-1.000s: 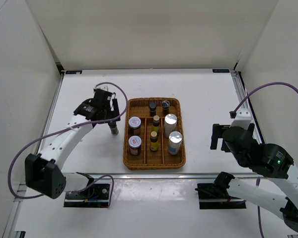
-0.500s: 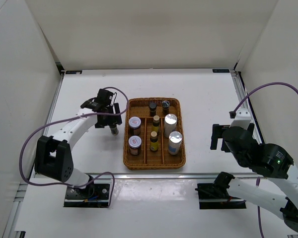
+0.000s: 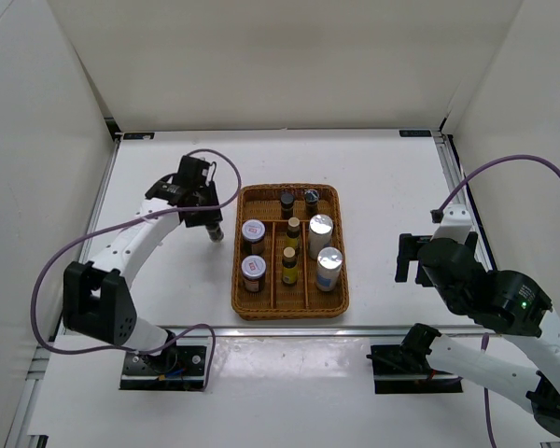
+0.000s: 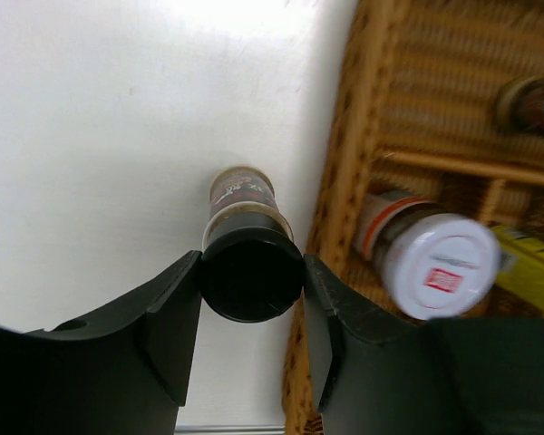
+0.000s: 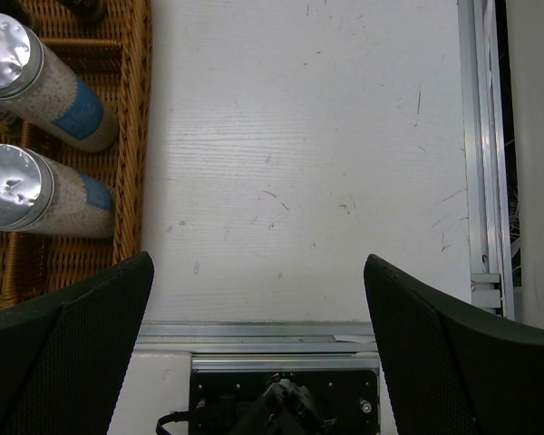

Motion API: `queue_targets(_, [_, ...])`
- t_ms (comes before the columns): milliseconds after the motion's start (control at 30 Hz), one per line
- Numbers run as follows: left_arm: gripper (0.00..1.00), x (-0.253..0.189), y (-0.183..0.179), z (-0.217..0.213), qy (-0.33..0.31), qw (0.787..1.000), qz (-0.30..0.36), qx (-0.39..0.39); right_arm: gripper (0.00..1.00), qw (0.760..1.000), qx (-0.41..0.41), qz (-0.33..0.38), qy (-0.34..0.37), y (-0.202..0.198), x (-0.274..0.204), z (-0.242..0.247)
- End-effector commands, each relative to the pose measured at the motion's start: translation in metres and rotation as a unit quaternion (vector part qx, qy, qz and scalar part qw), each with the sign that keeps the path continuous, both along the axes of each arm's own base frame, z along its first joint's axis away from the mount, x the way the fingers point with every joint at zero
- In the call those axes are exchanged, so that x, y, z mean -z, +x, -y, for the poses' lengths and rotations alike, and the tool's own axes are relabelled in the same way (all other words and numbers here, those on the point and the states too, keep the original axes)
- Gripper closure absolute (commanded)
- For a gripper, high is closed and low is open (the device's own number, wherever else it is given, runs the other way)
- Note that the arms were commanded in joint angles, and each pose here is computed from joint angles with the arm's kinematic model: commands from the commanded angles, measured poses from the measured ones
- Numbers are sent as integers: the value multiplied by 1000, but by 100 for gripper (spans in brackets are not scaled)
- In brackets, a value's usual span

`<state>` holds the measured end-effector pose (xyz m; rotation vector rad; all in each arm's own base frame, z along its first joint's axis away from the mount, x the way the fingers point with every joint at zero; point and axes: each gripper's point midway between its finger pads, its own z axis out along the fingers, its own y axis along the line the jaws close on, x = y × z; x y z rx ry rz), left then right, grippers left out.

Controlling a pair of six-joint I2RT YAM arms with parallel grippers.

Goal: Organize the condiment bottles

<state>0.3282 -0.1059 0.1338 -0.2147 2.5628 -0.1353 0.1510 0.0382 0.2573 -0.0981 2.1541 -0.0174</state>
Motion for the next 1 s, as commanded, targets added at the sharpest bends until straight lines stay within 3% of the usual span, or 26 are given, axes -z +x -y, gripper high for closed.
queue_targets(0, [80,-77,19,8,-41,994,105,2,0,1000,-2,7,5,2,-1,-3])
queue_targets(67, [89,-100,23,16,-51,990,127,16,0,1000,-2,7,5,2,-1,-3])
queue_targets(233, [89,-136,40,62,-69,982,160,73,0,1000,-2,7,5,4,-1,-5])
queue_targets(367, [89,-134,55,90,-75,981,152,98,0,1000,-2,4,1,5,0,-6])
queue_targets(500, [89,-111,66,112,-65,983,128,112,0,1000,-2,4,1,5,0,-6])
queue_targets(967, [85,-24,85,117,-11,994,47,102,0,1000,-2,4,1,5,0,-6])
